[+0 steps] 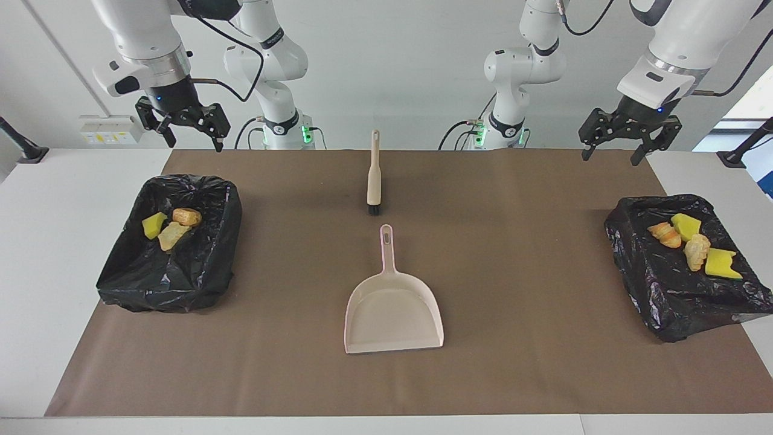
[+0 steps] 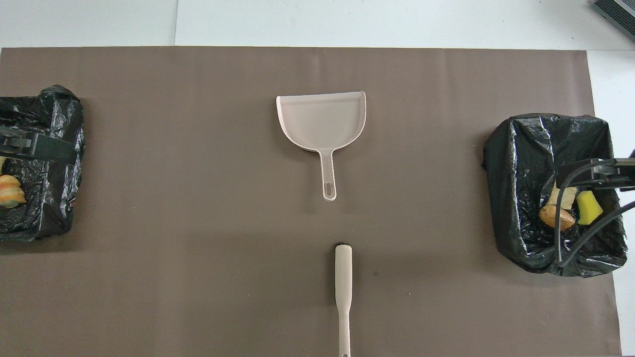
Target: Sweep and dump trash in bin
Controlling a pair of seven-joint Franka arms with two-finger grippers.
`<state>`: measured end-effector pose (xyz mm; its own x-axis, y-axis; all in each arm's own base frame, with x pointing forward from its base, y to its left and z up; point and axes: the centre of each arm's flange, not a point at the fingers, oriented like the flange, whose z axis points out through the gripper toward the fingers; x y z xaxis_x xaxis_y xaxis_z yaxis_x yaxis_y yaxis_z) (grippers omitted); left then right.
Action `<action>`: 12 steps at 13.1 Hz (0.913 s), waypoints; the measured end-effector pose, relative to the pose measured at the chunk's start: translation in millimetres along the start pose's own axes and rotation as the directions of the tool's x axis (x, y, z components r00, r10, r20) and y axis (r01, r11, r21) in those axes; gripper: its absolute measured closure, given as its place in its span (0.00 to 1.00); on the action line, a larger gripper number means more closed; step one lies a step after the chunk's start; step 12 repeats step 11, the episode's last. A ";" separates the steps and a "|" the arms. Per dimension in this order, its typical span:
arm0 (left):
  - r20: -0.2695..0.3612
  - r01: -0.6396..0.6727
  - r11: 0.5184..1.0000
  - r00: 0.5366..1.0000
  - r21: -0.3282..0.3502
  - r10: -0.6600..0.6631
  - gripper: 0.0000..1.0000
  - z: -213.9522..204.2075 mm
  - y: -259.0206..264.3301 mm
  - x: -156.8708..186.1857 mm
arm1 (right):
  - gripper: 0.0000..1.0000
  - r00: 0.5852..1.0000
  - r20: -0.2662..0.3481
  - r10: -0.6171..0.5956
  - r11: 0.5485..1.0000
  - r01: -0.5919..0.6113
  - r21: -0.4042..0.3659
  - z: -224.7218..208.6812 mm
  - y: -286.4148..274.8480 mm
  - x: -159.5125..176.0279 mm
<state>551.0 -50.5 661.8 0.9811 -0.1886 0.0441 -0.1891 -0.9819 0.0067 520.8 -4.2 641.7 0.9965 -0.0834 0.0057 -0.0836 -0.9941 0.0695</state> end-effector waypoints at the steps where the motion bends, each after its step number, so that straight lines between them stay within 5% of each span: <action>1: 0.005 0.000 1.000 1.000 0.000 0.000 0.00 -0.4 0.2 -1.3 | 0.00 1.000 0.000 0.000 1.000 0.000 0.000 0.0 0.0 0.0; 12: 0.038 0.001 1.000 0.999 -0.003 -0.001 0.00 -0.2 2.1 -8.9 | 0.00 0.999 0.031 0.007 1.000 -0.008 0.029 1.2 1.6 -3.4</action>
